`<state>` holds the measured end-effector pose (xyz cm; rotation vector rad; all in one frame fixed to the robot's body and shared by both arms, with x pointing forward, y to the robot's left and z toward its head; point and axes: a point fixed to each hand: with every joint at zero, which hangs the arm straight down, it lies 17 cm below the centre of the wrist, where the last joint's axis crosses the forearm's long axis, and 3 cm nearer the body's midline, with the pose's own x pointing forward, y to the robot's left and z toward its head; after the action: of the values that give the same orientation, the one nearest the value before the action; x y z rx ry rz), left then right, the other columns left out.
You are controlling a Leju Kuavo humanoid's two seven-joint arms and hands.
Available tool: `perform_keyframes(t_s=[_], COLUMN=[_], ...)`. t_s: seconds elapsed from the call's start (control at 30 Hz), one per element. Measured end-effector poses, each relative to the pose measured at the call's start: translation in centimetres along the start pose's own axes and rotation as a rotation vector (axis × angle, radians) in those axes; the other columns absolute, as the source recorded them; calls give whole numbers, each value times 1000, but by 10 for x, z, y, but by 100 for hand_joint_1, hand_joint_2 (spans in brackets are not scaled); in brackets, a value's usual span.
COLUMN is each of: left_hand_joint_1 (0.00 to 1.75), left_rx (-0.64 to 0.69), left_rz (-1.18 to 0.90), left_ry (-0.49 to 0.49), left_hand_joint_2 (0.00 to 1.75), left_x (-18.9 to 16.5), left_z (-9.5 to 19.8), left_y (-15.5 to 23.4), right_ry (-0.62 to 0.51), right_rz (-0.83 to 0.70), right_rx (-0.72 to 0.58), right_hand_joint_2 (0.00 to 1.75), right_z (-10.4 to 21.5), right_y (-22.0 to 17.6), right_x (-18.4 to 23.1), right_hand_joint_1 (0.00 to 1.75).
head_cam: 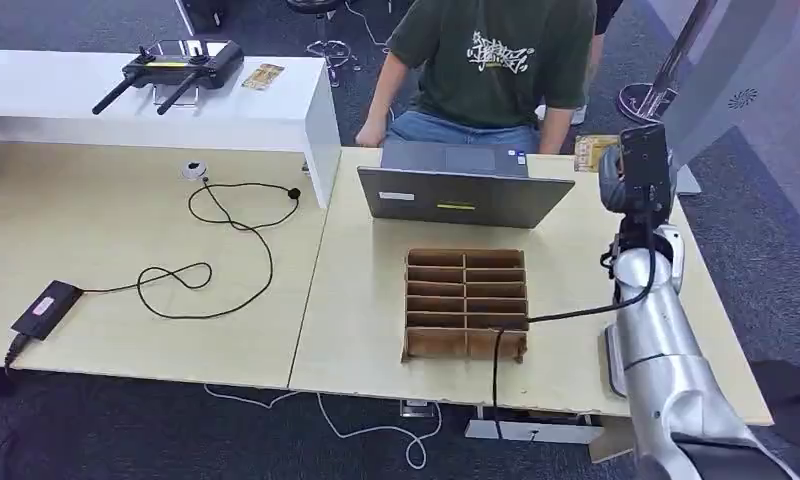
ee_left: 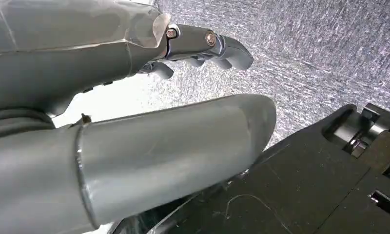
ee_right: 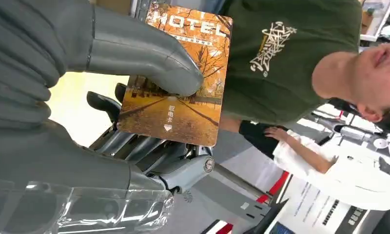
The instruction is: Pass the card to the sensor for recognition and then transmit it.
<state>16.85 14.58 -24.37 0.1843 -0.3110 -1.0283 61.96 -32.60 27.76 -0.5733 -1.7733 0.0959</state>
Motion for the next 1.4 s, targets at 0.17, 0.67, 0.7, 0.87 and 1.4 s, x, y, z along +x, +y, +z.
perform_keyframes(t_s=[0.17,0.67,0.7,0.87,1.4], left_hand_joint_1=[0,0,0,0,0], left_rx=[1,6,7,8,4], left_rz=[1,7,8,16,23], left_ry=[0,2,2,5,10], left_hand_joint_2=[0,0,0,0,0], left_x=[0,-1,-1,-2,-4], left_z=[0,0,0,0,0], left_y=[0,1,1,1,-1], right_ry=[4,35,36,41,62], right_rz=[4,2,2,-1,11], right_rx=[-9,-41,-44,-54,-86], right_hand_joint_2=[175,175,175,175,175], right_z=[1,7,7,12,18], right_y=[-6,-23,-24,-30,-46], right_x=[-4,-23,-24,-30,-45], right_hand_joint_1=[175,175,175,175,175])
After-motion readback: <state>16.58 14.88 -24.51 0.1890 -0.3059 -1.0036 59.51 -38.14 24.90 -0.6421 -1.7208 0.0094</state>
